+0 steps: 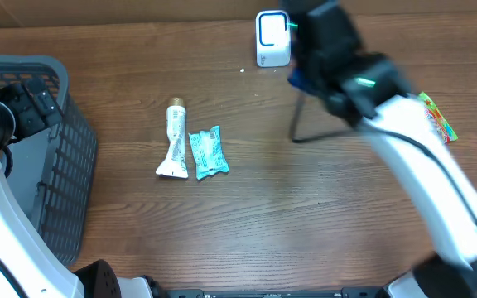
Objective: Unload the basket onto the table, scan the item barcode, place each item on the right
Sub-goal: 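Carry the blue bar right and release it beside the candy bag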
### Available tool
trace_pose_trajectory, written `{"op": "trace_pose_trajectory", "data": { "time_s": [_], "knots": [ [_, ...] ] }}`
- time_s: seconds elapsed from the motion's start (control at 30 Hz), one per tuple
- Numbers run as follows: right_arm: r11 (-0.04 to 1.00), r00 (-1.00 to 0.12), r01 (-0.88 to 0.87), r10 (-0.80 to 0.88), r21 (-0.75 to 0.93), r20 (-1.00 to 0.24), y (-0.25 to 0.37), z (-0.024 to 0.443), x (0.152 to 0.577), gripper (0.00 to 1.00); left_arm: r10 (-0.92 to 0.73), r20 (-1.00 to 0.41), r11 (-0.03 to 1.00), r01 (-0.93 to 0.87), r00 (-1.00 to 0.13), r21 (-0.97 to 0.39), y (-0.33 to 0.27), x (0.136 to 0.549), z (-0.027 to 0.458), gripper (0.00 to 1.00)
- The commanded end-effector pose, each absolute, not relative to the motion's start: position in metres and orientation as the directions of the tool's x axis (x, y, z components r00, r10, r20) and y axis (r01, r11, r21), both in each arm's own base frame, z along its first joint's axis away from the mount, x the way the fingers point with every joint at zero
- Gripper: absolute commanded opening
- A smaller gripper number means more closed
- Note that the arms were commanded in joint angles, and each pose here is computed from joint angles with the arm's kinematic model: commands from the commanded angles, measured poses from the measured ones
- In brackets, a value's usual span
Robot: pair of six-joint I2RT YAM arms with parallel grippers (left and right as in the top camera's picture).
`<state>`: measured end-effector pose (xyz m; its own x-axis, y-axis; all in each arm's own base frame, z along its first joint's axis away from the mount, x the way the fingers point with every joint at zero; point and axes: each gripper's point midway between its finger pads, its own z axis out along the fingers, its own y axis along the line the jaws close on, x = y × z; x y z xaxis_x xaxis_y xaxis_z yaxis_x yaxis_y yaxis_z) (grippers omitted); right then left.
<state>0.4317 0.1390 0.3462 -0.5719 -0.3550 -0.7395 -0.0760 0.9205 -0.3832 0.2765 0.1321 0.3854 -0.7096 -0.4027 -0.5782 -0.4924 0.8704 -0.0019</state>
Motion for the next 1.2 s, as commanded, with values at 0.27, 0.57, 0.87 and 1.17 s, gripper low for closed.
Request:
{"op": "trace_pose_trajectory", "data": {
  "time_s": [0.27,0.57,0.87,1.17],
  "knots": [
    [0.501,-0.387,0.862,0.751,0.08,-0.535,-0.075,0.227,0.391,0.04,-0.414,-0.589,0.865,-0.502,-0.694,-0.016,0.132,0.277,0.389,1.0],
    [0.471,-0.41,0.859,0.869,0.203,-0.279,-0.11,0.133,0.399,0.09,-0.414,-0.589,0.865,-0.502,-0.694,-0.016,0.132,0.277,0.389,0.99],
    [0.629,-0.589,0.769,0.767,0.113,-0.256,-0.11,0.133,0.383,0.96,-0.414,-0.589,0.865,-0.502,-0.694,-0.015,0.132,0.277,0.389,1.0],
    [0.814,-0.888,0.224,0.397,0.535,-0.233,0.024,0.198,0.422,0.93,-0.414,-0.589,0.865,-0.502,-0.694,-0.016,0.132,0.277,0.389,0.99]
  ]
}}
